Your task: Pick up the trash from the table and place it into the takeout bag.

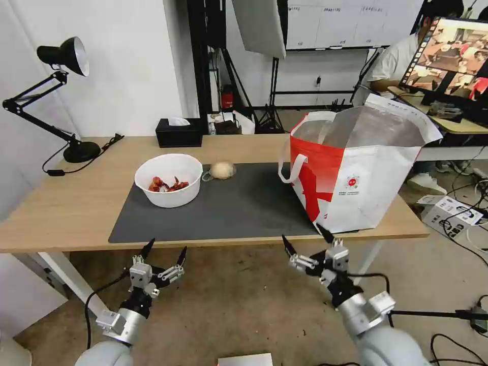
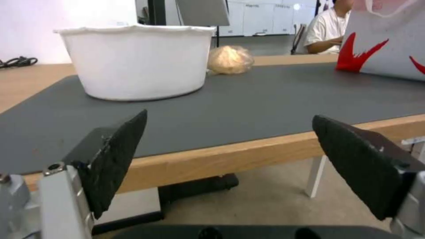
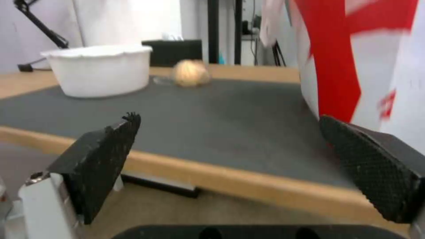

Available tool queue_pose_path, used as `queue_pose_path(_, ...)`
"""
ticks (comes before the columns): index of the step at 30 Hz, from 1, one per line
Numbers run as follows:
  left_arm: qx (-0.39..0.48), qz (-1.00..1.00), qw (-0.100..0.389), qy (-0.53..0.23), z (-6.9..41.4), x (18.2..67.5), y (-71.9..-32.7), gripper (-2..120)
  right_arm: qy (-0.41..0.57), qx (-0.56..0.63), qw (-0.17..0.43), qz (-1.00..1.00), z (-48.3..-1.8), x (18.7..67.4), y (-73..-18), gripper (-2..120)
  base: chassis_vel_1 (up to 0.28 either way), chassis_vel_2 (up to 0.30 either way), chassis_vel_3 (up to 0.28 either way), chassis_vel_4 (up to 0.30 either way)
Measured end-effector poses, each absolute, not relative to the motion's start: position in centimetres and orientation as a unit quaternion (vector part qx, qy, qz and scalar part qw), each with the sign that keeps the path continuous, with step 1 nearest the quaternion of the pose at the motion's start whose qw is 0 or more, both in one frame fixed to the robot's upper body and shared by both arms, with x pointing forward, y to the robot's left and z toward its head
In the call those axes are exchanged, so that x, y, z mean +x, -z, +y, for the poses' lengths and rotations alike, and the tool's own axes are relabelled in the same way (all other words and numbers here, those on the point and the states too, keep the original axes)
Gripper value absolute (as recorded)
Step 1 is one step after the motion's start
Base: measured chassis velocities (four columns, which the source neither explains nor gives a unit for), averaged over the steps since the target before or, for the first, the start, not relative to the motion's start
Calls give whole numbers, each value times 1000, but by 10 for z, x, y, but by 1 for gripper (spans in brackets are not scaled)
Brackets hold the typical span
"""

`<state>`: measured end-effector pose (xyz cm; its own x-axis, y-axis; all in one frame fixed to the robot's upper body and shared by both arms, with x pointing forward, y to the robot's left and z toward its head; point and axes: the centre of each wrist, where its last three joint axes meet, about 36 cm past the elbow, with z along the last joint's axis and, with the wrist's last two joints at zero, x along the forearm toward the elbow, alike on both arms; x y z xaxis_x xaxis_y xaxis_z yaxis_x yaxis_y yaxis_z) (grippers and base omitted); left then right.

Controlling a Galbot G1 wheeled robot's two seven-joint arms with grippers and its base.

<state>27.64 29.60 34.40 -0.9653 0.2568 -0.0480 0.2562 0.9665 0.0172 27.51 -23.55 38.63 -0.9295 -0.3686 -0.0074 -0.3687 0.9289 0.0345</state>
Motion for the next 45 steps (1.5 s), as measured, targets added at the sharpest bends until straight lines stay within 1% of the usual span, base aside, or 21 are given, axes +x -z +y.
queue_pose_path(7,127,992,19,-5,295,273,-340,100,-22,-180,-8,983,-232,276,-372,100,0,0,0,0)
queue_pose_path(16,123,992,16,-14,298,270,-340,100,-24,-178,-6,984,-230,278,-372,100,0,0,0,0)
queue_pose_path(23,96,995,-1,-39,303,261,-337,100,-22,-174,-6,984,-229,279,-373,100,0,0,0,0)
queue_pose_path(35,90,995,-11,-40,300,252,-334,100,-24,-174,-2,984,-224,282,-376,100,0,0,0,0)
queue_pose_path(40,90,995,-11,-42,300,252,-333,100,-22,-179,3,984,-221,288,-384,100,0,0,0,0)
queue_pose_path(43,91,995,-11,-42,300,252,-333,100,-19,-187,11,982,-218,298,-393,100,0,0,0,0)
queue_pose_path(45,92,995,-11,-42,300,252,-333,100,-17,-196,19,980,-212,313,-404,100,0,0,0,0)
